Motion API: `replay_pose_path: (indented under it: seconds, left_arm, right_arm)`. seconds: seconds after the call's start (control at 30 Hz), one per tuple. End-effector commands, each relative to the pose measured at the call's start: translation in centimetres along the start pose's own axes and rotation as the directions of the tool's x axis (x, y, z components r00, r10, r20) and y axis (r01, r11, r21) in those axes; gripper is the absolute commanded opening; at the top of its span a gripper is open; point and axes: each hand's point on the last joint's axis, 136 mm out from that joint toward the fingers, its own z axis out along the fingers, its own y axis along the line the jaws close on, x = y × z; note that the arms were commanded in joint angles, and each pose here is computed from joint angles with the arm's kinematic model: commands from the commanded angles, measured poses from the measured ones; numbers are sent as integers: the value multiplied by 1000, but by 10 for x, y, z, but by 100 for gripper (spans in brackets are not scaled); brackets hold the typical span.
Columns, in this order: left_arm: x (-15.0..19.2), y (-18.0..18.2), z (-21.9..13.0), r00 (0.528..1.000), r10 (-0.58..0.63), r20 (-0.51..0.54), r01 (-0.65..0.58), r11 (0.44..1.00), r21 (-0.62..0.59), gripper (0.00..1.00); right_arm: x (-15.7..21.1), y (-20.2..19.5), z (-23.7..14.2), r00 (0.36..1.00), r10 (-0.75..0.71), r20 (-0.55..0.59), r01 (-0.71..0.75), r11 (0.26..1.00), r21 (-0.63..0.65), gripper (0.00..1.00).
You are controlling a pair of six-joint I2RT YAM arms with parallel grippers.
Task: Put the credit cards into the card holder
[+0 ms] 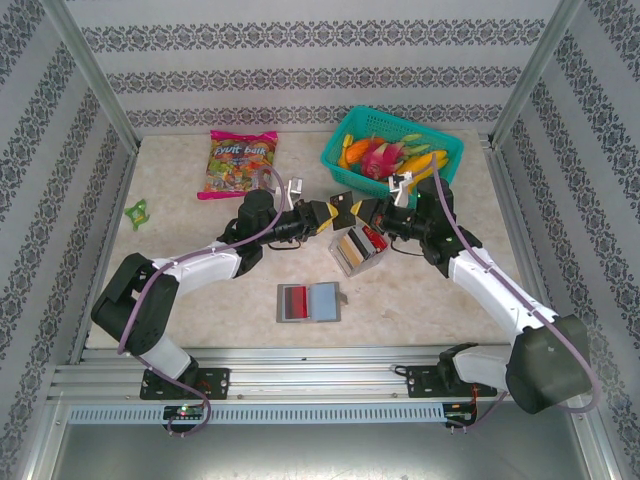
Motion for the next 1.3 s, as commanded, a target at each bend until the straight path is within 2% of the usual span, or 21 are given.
replay_pose_path:
  seconds: [0.0,0.1,0.17,0.27,0.3,0.43,0.5,0.67,0.83,0.93,1.0,1.13,1.27]
  left_arm:
    - [-8,-21,-4,999,45,18,-46,997,59,14]
    - [-7,-16,-8,999,40,26,-41,998,37,0]
    - [-3,-9,-15,999,39,18,-39,999,5,0]
    - [9,14,-32,1000,29,7,-28,995,-99,0]
    - [16,24,-40,999,32,-1,-32,988,-152,0]
    - [44,79,-84,998,41,-45,-56,901,-430,0]
    - [60,97,-101,997,26,-66,-55,876,-480,0]
    - [94,132,-124,996,-42,-80,-5,860,-510,0]
    - [105,136,-125,994,-43,-96,-10,868,-497,0]
    - [108,136,-126,994,-33,-106,-25,863,-504,0]
    - [109,136,-125,994,-32,-108,-27,865,-501,0]
    - [111,132,-119,991,-26,-128,-39,876,-481,0]
    - [117,131,-109,986,-11,-167,-68,887,-457,0]
  right_arm:
    - [2,-5,1,1000,13,-16,-14,1000,-10,0]
    - [6,-15,2,999,20,-31,-19,1000,24,0]
    - [10,-20,1,999,19,-41,-17,999,40,2]
    - [22,-33,0,998,16,-68,-10,996,89,13]
    - [29,-40,0,997,3,-82,8,992,126,21]
    - [66,-66,5,985,-59,-165,105,952,286,28]
    - [88,-72,15,975,-71,-211,135,943,304,28]
    - [139,-92,41,950,-53,-309,164,924,344,33]
    - [164,-113,53,925,-44,-377,206,892,402,35]
    - [176,-116,59,908,-18,-418,200,897,394,24]
    - [179,-127,58,900,10,-435,204,873,443,17]
    - [180,-147,49,896,23,-443,237,820,521,15]
    - [179,-154,45,898,20,-440,248,802,543,16]
